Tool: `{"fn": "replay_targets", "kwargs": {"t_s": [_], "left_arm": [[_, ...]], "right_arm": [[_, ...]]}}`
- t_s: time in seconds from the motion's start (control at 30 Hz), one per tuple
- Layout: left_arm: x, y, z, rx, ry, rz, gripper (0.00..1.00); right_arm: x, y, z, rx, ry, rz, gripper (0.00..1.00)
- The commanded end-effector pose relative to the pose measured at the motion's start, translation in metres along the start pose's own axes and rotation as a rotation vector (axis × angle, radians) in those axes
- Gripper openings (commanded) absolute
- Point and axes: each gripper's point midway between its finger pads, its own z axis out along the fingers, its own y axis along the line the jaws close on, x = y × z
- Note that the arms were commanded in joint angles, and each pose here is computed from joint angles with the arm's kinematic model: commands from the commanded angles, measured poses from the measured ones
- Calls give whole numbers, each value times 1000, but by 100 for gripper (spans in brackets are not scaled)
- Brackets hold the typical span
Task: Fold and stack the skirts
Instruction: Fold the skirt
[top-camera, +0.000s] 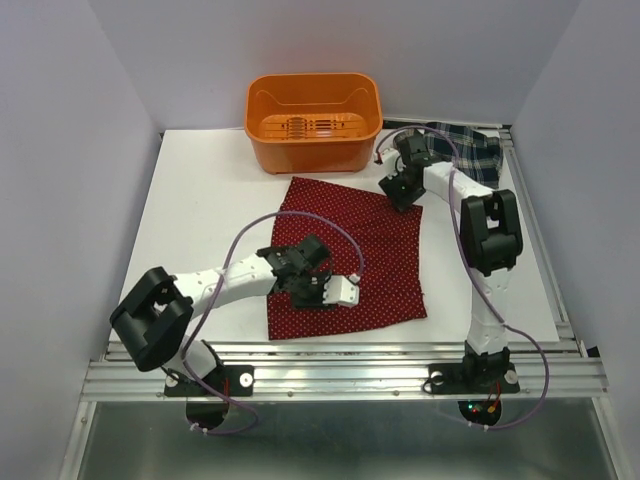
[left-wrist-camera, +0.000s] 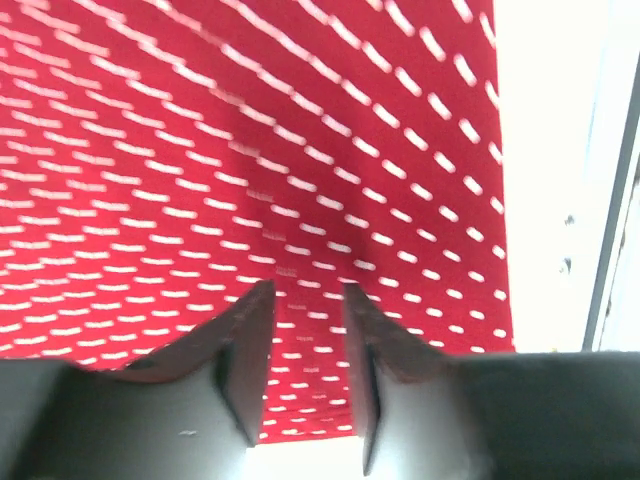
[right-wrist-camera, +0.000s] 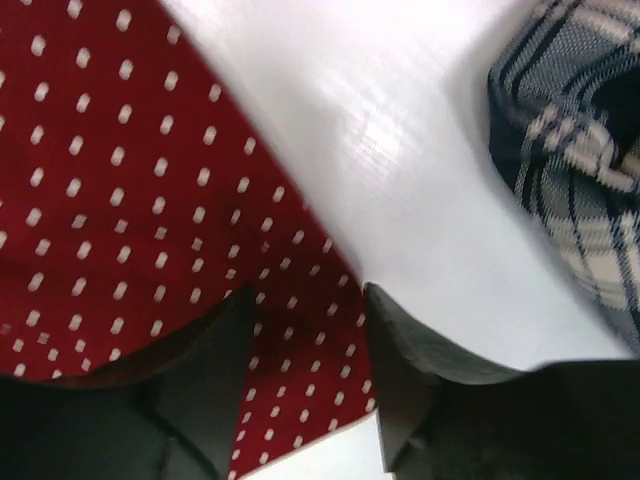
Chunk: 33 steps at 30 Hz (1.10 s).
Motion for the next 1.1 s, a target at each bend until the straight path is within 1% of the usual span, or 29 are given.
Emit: {"fn": "replay_targets", "kwargs": {"t_s": [0.0,0.03,0.07,0.1,0.13,0.17,0.2,0.23,0.27,0.3,0.33,0.37,0.4,0.43,0.5,0.57,0.63,0.73,0.8,0.93,1.07], "left_arm": [[-47,29,-42,-69,-160,-114,53],[-50,32,-52,-92,-179,-120,56],[-48,28,-60,-98,-176,-122,58],[-45,21,-73,-115,-183,-111,59],[-44,17,-84,-134,-197,-101,60],[-38,13,-88,-138,-184,-105,60],[-24,-1,-84,-101,-142,-120,60],[-22,-5,-87,-97,-140,-118,59],[-11,-15,-81,-75,-112,-127,59],[-5,-21,-82,-75,-109,-127,58],[-1,-27,-80,-65,-100,-123,57],[10,-35,-73,-56,-77,-130,57],[10,-33,-73,-65,-74,-125,56],[8,-30,-75,-78,-73,-129,56],[13,-29,-71,-74,-40,-131,55],[22,-34,-64,-39,5,-137,54],[22,-37,-64,-29,-1,-139,54],[23,-36,-65,-46,-16,-137,54],[30,-42,-63,-25,1,-126,54],[33,-47,-61,1,9,-115,55],[35,-46,-59,6,26,-110,56]], "right_arm": [[-30,1,-61,1,-141,-156,61],[-30,1,-76,-6,-170,-191,68],[-31,5,-93,-13,-200,-250,81],[-24,19,-122,-43,-247,-346,86],[-14,27,-135,-63,-251,-380,91],[-7,35,-146,-80,-262,-417,92],[15,54,-162,-133,-248,-493,92],[27,62,-169,-158,-239,-515,91],[37,71,-175,-183,-239,-530,89],[48,82,-180,-211,-236,-560,82],[68,99,-186,-251,-240,-605,78],[81,116,-189,-290,-230,-642,67],[91,126,-190,-306,-234,-675,62],[111,139,-189,-316,-235,-723,59],[128,157,-185,-328,-235,-809,54],[157,165,-173,-326,-189,-880,53],[173,170,-168,-331,-167,-951,50],[194,172,-163,-326,-158,-1007,49],[209,174,-160,-332,-148,-1068,49],[220,178,-155,-335,-150,-1111,50],[218,184,-155,-355,-172,-1115,50]]}}
